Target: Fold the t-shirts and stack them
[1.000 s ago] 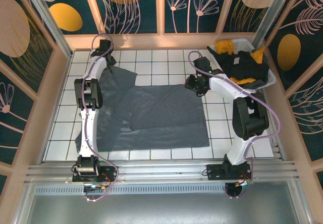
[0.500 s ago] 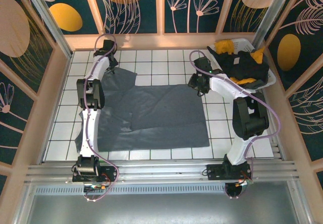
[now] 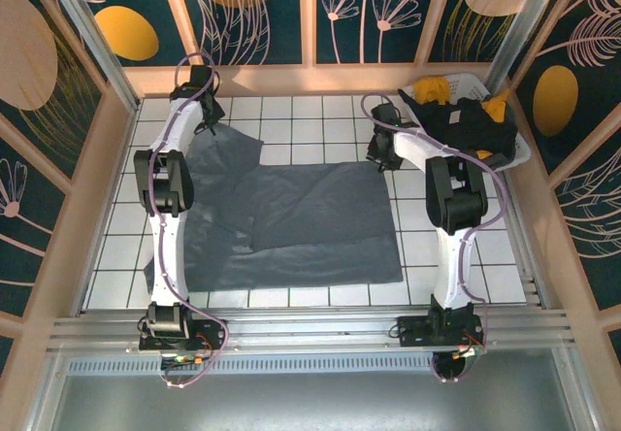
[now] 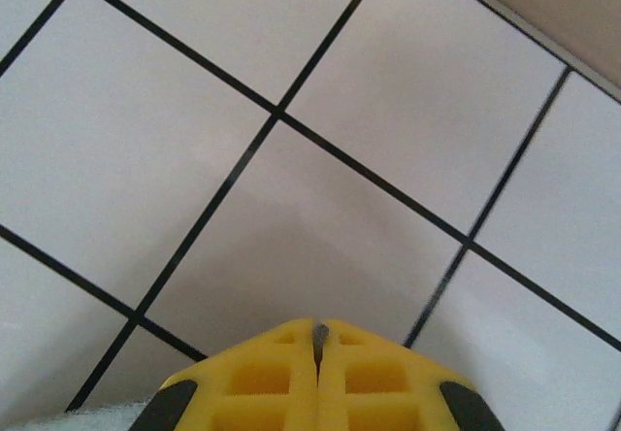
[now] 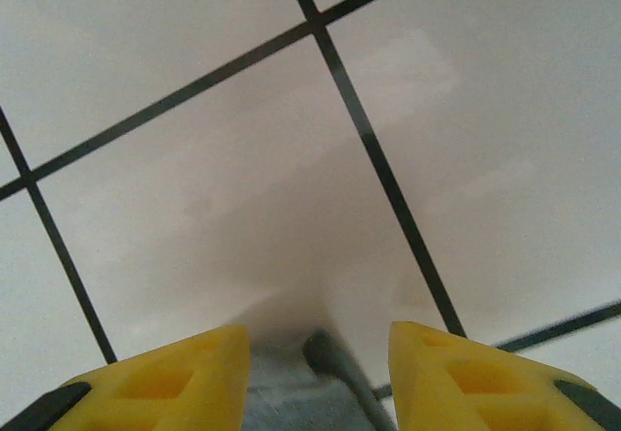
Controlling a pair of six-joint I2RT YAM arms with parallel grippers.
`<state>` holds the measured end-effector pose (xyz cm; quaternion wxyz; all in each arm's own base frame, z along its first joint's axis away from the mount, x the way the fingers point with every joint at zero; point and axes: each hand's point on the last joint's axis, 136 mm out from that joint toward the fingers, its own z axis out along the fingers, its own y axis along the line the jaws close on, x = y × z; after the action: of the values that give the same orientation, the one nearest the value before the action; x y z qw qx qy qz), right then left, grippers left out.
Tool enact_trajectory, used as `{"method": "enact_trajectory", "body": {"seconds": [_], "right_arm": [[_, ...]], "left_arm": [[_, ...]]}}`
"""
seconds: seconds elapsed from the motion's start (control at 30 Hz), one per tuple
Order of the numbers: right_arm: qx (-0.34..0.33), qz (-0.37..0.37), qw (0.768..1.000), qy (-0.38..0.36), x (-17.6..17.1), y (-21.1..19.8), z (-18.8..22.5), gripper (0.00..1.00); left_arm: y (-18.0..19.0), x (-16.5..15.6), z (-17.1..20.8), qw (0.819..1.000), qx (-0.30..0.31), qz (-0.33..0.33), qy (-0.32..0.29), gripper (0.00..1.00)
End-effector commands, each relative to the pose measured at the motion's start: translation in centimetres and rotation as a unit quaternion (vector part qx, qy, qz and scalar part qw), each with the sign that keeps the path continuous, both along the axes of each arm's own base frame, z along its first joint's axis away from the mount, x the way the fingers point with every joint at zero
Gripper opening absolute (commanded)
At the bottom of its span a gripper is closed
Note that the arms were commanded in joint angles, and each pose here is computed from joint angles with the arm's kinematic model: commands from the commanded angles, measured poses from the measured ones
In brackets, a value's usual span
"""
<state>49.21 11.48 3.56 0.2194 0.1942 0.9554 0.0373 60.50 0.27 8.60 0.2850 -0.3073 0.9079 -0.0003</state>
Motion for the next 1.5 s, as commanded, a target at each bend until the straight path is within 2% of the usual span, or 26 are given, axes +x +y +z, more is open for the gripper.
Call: {"method": "enact_trajectory", "body": {"seconds": [0.0, 0.43, 0.5, 0.63, 0.8, 1.07, 1.27, 1.47], "right_arm": [[-0.002, 0.011, 1.0, 0.011, 0.7, 0.4, 0.1, 0.41], [0.014, -0.006, 0.999, 0.045, -0.4, 0.6, -2.4, 0.37], [0.019, -0.005, 0.999, 0.048, -0.4, 0.8, -2.6, 0.31], [0.02, -0.006, 0.999, 0.042, -0.2, 0.8, -1.9, 0.02], [0.027, -0.003, 1.0, 0.014, -0.2, 0.7, 0.6, 0.0], [0.042, 0.014, 0.999, -0.005, -1.6, 0.8, 3.1, 0.0], [0.043, 0.016, 0.999, -0.018, -3.8, 0.3, 4.7, 0.0], [0.028, 0.004, 0.999, -0.026, -7.8, -1.0, 5.7, 0.0]], "left_arm": [[-0.8, -0.4, 2.3, 1.0, -0.021, -0.004, -0.018, 0.0], [-1.7, -1.1, 3.7, 0.999, -0.047, -0.013, -0.024, 0.0], [-1.8, -1.3, 3.7, 0.998, -0.049, -0.014, -0.021, 0.0], [-1.7, -2.0, 4.4, 0.999, -0.049, -0.014, -0.019, 0.0], [-1.5, -4.1, 6.1, 0.999, -0.045, -0.015, -0.015, 0.0], [-1.0, -10.7, 9.6, 0.998, -0.05, -0.002, -0.026, 0.0], [0.1, -19.0, 11.5, 0.997, -0.054, 0.037, -0.039, 0.0], [2.6, -28.4, 12.8, 0.99, -0.04, 0.12, -0.063, 0.0]]}}
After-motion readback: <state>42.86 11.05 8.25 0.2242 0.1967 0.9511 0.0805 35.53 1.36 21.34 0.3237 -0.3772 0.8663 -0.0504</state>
